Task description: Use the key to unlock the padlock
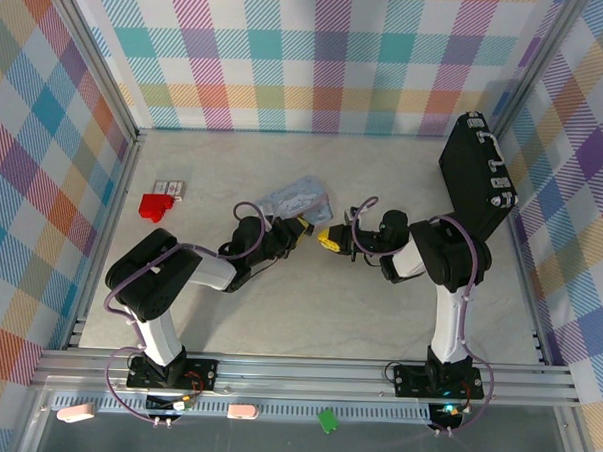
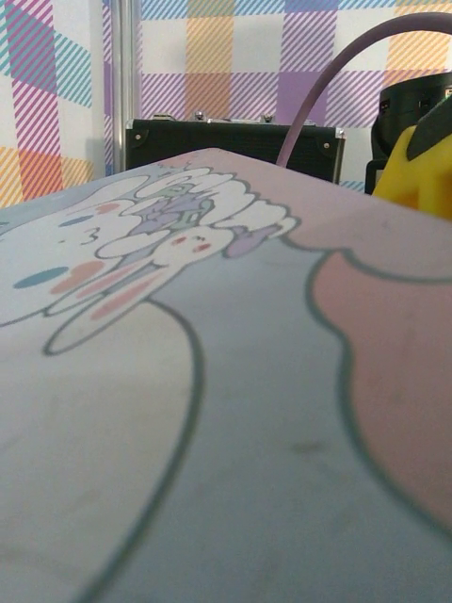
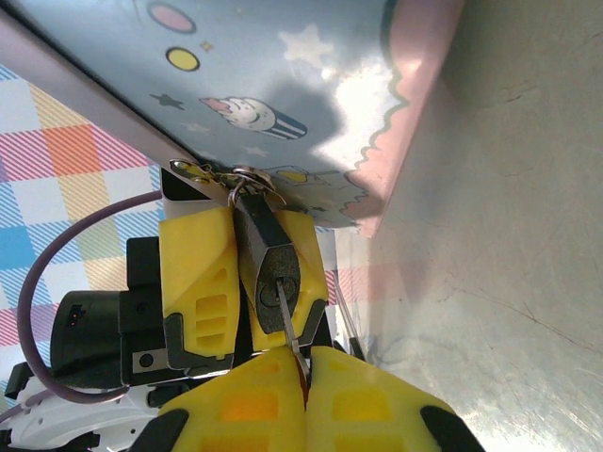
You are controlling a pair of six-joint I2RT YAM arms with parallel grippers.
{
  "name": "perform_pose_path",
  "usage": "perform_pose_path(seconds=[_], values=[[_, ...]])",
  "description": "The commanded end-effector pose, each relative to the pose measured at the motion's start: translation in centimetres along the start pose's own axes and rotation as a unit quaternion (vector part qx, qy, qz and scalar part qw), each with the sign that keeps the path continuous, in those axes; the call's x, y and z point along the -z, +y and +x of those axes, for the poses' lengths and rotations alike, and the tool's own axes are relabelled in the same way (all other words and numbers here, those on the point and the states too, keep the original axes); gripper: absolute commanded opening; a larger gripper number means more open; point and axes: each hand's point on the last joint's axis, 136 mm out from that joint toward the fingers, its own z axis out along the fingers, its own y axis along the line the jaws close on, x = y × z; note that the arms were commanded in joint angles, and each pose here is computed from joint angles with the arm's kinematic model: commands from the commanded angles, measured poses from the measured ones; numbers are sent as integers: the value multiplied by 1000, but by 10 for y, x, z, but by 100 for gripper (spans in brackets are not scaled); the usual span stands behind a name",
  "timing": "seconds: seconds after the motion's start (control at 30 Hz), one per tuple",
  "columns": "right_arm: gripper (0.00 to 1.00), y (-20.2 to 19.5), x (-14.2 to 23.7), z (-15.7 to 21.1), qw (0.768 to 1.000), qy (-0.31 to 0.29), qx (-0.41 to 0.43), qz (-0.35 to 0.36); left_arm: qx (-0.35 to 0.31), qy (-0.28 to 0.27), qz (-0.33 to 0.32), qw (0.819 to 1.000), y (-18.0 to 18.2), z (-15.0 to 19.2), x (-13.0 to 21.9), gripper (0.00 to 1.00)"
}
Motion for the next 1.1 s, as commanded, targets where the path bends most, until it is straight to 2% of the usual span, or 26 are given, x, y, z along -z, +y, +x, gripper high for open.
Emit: perform_pose_path(seconds=[0.0, 0.47, 0.7, 0.83, 1.07], values=[[0, 29, -17, -14, 997, -28, 59, -29, -19, 173, 74, 982, -43, 82, -1, 0], [0, 37, -18, -16, 995, -37, 83, -34, -33, 188, 14, 981, -19, 91, 1, 0], [0, 29, -15, -12, 995, -40, 83, -26, -44, 179, -6, 983, -13, 88, 3, 0], [0, 24, -10, -4, 996, -41, 82, -19, -43, 167, -6, 985, -11, 84, 2, 1], [0, 9, -5, 6, 997, -35, 73, -5, -34, 177, 22, 983, -19, 87, -3, 2]])
